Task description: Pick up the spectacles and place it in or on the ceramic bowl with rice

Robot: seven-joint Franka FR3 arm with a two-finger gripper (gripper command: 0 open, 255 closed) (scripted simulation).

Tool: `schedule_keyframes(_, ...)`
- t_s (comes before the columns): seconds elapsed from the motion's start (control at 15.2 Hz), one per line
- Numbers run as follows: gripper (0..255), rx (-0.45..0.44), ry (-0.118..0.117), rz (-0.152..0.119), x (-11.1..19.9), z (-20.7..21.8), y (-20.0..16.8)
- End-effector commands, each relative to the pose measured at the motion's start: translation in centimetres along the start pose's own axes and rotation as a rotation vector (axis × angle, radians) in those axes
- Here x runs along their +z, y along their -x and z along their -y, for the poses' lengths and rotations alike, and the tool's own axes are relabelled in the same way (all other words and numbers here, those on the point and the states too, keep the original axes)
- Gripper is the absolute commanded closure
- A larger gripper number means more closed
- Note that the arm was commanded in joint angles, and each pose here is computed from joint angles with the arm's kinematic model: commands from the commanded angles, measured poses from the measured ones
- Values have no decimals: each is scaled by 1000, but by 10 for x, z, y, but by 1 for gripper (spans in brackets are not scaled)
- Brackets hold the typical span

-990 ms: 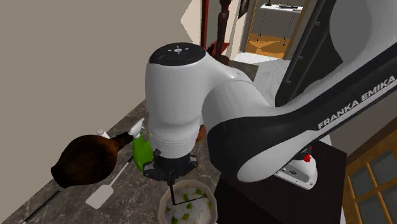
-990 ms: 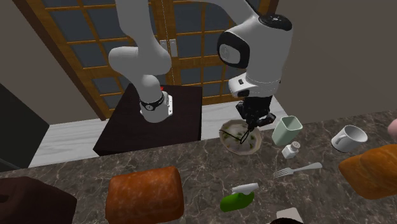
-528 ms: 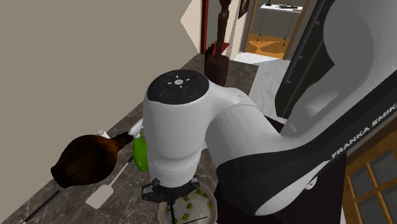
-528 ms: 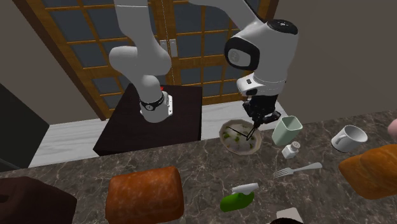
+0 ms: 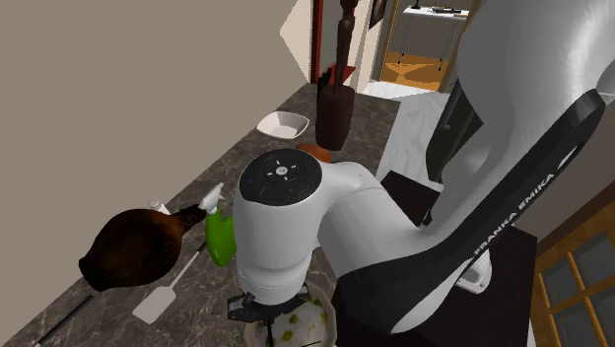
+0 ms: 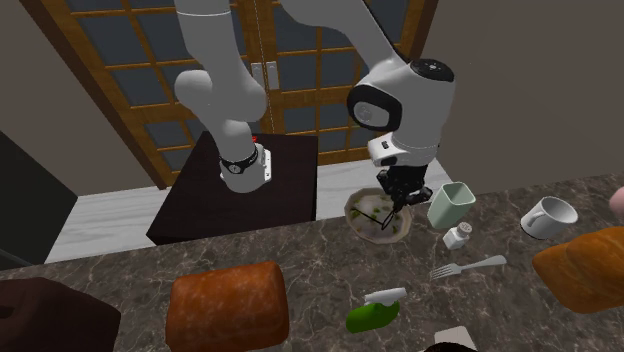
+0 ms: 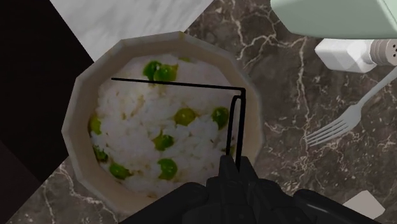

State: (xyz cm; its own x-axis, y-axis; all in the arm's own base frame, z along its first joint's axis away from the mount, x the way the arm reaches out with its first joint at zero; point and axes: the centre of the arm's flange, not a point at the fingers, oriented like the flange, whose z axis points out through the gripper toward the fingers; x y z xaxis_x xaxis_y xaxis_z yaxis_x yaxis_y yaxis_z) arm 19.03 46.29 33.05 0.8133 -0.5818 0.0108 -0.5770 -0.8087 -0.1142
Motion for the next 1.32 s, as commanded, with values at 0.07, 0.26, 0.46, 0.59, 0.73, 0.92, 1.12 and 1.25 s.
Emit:
schedule_keyframes(0.07,255,0,-4,2,15,0,1)
schedule_keyframes(0.26,255,-1,-4,2,20,-1,1)
schedule_keyframes(0.46,255,-1,-4,2,20,-1,1)
schedule_keyframes(0.59,255,-1,-4,2,20,-1,1)
schedule_keyframes(0.73,0,-1,-4,2,20,-1,1)
schedule_keyframes(0.92,0,-1,-4,2,20,-1,1)
schedule_keyframes(1.12,0,-1,-4,2,-6,-1,1)
schedule_keyframes(1.25,0,-1,-4,2,-30,-1,1)
